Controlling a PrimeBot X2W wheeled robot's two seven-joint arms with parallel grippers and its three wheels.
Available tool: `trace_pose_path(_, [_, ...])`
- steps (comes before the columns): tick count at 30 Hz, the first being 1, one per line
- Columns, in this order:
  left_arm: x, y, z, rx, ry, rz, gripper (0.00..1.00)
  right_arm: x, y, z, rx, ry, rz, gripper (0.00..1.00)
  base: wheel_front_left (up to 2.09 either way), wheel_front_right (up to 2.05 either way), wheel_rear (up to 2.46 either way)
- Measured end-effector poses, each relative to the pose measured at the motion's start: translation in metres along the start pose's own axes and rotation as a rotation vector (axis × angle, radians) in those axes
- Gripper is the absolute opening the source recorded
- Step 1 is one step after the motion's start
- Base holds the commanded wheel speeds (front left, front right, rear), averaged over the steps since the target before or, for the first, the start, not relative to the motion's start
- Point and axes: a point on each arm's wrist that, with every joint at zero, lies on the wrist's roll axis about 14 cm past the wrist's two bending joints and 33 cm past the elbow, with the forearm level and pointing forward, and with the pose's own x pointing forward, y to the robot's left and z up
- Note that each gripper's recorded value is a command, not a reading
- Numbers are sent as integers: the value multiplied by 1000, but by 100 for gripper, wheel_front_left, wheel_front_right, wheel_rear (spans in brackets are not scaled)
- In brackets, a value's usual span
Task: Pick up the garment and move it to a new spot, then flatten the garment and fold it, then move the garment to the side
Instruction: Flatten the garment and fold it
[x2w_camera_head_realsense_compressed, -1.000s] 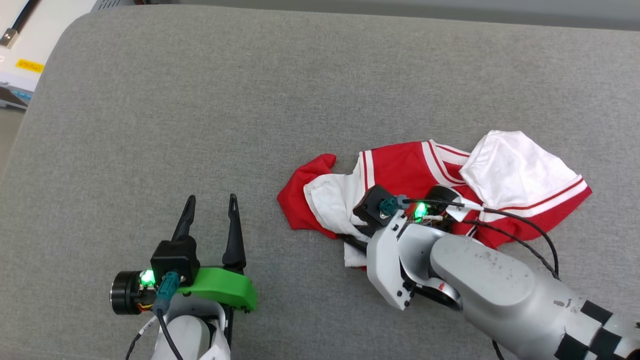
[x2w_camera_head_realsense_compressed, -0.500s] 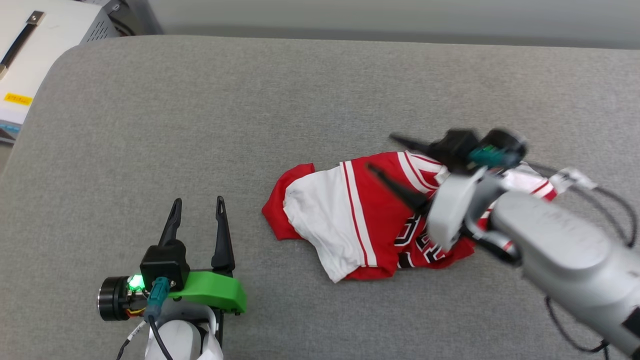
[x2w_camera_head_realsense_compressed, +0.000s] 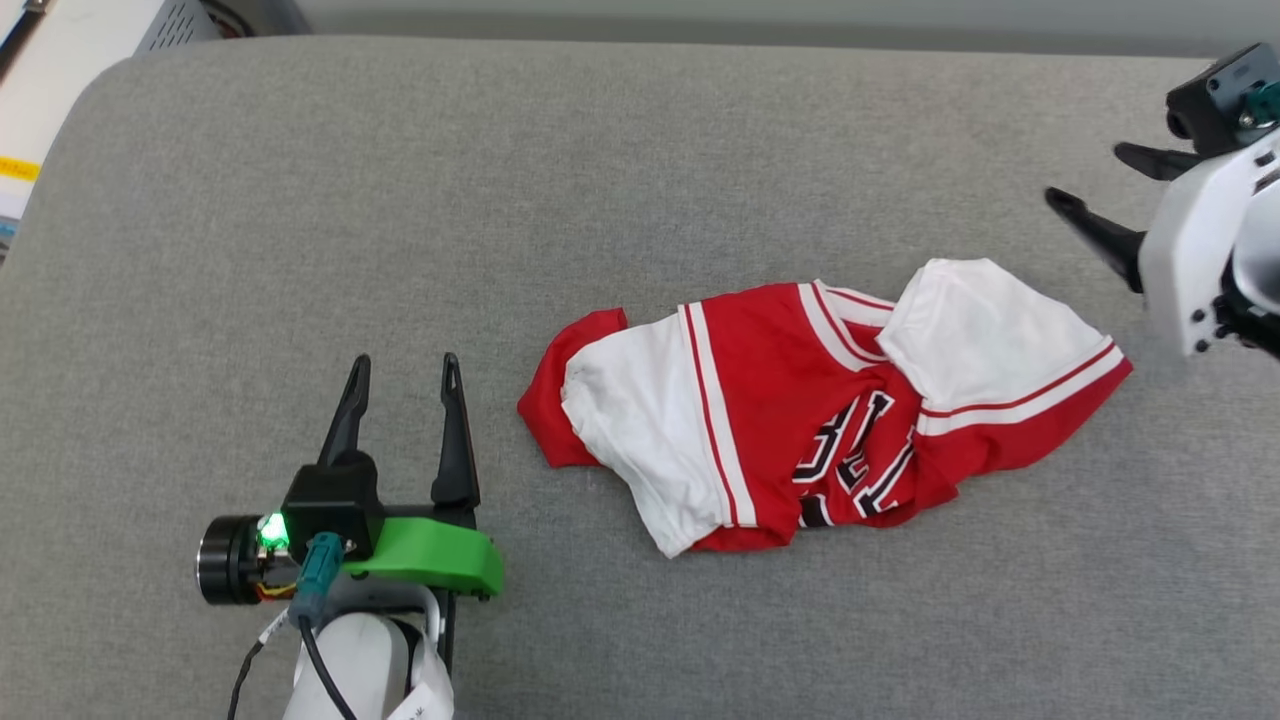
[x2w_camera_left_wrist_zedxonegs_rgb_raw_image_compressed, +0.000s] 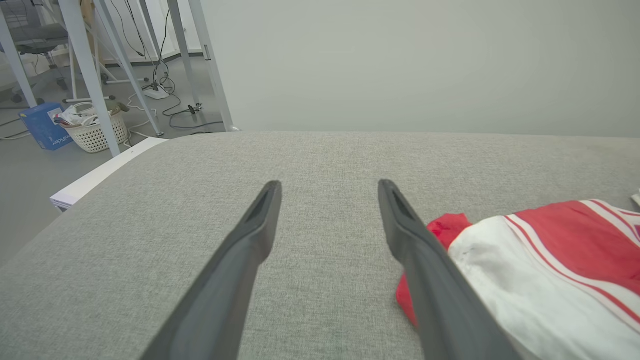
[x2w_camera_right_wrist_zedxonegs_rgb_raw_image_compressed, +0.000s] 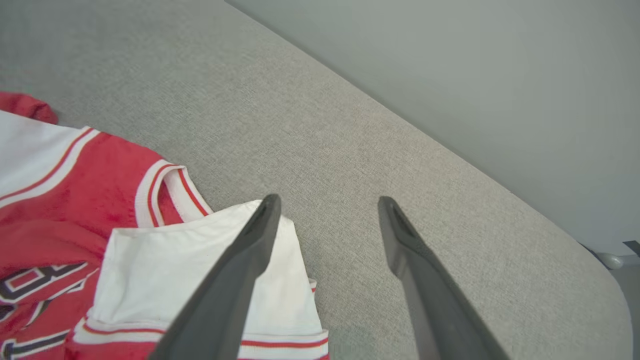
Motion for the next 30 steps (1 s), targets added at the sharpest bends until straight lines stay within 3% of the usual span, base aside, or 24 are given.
trace_pose_path(5, [10,0,-3,1,-2,-1,100,9,-6,-22,14,198,36,100,0,0,0])
trace_pose_path(12, [26,-1,-19,-2,29,-2,100,51,19,-81,-11,450,130,100,0,0,0])
trace_pose_path(20, [27,8,-36,10,74,26,100,76,35,-123,-76,566,177,100,0,0,0])
trace_pose_path(21, [27,9,-37,11,76,29,100,77,36,-123,-79,568,181,96,0,0,0])
trace_pose_path(22, [27,10,-37,11,77,30,100,77,36,-123,-76,565,183,18,0,0,0])
trace_pose_path(23, [27,10,-37,12,78,32,100,78,37,-121,-74,550,186,0,0,0,0])
trace_pose_path(30, [24,11,-26,8,53,35,100,76,42,-78,-61,288,183,0,0,0,0])
